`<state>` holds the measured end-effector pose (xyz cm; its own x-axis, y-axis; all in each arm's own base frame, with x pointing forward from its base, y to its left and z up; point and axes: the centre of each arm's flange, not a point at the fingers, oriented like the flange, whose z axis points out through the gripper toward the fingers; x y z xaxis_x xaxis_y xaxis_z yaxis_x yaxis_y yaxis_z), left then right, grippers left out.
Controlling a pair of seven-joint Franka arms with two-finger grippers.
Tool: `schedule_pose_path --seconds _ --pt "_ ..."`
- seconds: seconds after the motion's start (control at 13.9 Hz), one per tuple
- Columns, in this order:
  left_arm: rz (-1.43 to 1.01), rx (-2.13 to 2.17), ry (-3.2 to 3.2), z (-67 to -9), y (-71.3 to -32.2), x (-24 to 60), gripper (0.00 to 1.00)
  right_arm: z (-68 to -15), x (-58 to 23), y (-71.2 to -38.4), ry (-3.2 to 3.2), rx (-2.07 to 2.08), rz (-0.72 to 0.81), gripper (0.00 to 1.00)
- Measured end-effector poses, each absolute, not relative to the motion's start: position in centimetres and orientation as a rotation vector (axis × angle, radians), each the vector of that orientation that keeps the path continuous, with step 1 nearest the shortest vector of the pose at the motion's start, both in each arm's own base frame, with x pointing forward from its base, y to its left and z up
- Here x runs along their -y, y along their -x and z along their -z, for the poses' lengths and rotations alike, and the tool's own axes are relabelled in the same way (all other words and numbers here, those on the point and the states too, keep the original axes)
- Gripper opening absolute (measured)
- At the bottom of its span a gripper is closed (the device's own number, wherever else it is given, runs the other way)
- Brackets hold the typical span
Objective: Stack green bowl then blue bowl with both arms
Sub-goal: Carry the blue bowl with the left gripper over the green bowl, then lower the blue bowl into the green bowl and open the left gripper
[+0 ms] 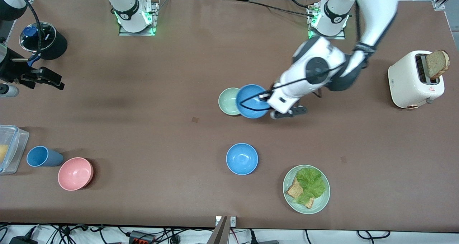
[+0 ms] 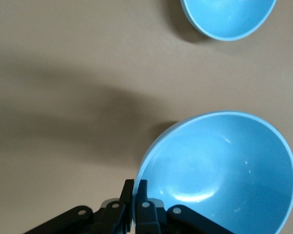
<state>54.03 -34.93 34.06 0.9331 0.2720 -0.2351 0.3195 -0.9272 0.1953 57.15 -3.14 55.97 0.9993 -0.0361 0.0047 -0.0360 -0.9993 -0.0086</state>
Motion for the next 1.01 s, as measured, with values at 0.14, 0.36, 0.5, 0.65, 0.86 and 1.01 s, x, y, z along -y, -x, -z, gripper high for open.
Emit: schedule_pose_path --seconds 0.14,0.36,0.5,0.65,0.86,1.01 --pt "0.300 -0.560 -2.820 -32.6 -52.8 36.9 0.05 -56.0 3.2 -57.2 3.133 -0.057 0.013 1.00" --pt "0.279 -0.650 -2.779 -31.0 -50.8 39.0 0.05 -56.0 3.2 -57.3 3.133 -0.057 0.026 1.00" --pt "0.261 -0.680 -2.754 -29.9 -49.6 39.6 0.05 -55.9 3.2 -57.4 3.133 -0.057 0.028 1.00" --pt "0.264 -0.675 -2.759 -29.2 -48.5 40.3 0.05 -55.8 3.2 -57.5 3.133 -0.057 0.029 1.00" --pt "0.238 -0.661 -2.782 -28.3 -48.2 40.1 0.05 -55.8 3.2 -57.5 3.133 -0.057 0.030 1.00" --pt "0.231 -0.667 -2.789 -27.6 -48.6 39.5 0.05 -55.8 3.2 -57.6 3.134 -0.057 0.035 1.00"
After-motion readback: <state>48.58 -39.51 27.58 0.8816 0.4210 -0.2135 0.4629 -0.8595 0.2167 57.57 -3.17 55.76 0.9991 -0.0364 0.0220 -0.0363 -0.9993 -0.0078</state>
